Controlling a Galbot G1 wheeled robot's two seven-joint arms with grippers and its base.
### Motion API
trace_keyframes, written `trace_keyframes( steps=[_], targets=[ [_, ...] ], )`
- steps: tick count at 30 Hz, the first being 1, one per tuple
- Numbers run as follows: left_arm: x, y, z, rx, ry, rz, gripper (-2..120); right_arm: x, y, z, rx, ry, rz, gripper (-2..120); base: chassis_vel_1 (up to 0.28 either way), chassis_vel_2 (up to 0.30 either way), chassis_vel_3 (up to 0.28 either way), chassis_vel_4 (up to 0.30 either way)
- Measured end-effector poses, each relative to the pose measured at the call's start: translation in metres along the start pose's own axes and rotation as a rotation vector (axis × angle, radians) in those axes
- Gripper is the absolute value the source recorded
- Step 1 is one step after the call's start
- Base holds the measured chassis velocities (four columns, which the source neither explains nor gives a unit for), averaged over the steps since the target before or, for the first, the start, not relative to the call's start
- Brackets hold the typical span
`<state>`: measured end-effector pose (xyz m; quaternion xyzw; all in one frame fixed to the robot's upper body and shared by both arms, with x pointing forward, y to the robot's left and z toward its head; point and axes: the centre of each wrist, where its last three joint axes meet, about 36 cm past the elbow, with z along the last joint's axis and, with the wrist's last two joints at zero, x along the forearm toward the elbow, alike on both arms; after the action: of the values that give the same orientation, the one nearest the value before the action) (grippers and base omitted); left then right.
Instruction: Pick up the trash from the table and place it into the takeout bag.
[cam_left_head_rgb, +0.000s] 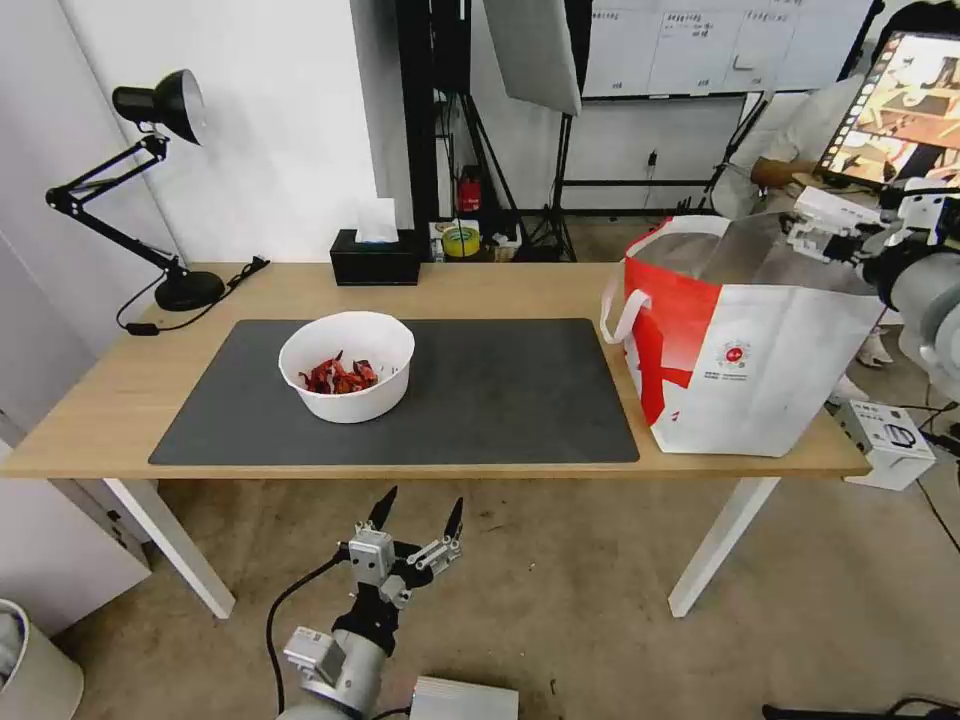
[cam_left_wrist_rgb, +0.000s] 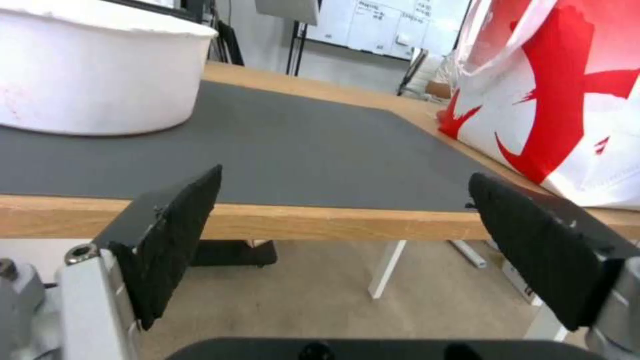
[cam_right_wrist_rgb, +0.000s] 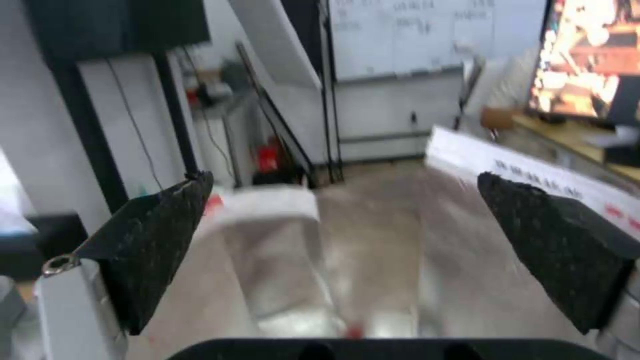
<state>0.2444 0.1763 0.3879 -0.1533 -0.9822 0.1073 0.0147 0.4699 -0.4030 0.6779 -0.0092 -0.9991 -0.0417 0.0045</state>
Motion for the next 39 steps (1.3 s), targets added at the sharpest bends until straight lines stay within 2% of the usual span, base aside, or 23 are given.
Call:
trace_keyframes(
  steps=[6,12,22,26,31,36,39],
  targets=[
    [-0.001,0.004,-0.003,-0.001,-0.01,-0.011,100,0.009,0.003,0.001,-0.024,-0.086,-0.032,100,0.0,0.0,0.0,0.0],
    [-0.001,0.007,-0.006,-0.004,-0.017,-0.014,100,0.023,0.015,0.008,-0.034,-0.26,-0.093,100,0.0,0.0,0.0,0.0],
    [-0.001,0.007,-0.01,-0.001,-0.019,-0.021,100,0.036,0.03,0.017,-0.006,-0.441,-0.189,100,0.0,0.0,0.0,0.0],
    [0.003,0.008,-0.012,-0.001,-0.015,-0.037,100,0.038,0.035,0.024,0.005,-0.463,-0.219,100,0.0,0.0,0.0,0.0],
    [0.01,0.012,-0.013,-0.008,-0.007,-0.064,100,0.045,0.044,0.052,0.017,-0.469,-0.279,100,0.0,0.0,0.0,0.0],
    [0.012,0.013,-0.012,-0.011,-0.001,-0.069,100,0.055,0.049,0.074,0.009,-0.449,-0.279,100,0.0,0.0,0.0,0.0],
    [0.012,0.014,-0.01,-0.012,0.007,-0.071,100,0.069,0.051,0.097,-0.001,-0.419,-0.262,100,0.0,0.0,0.0,0.0]
  ],
)
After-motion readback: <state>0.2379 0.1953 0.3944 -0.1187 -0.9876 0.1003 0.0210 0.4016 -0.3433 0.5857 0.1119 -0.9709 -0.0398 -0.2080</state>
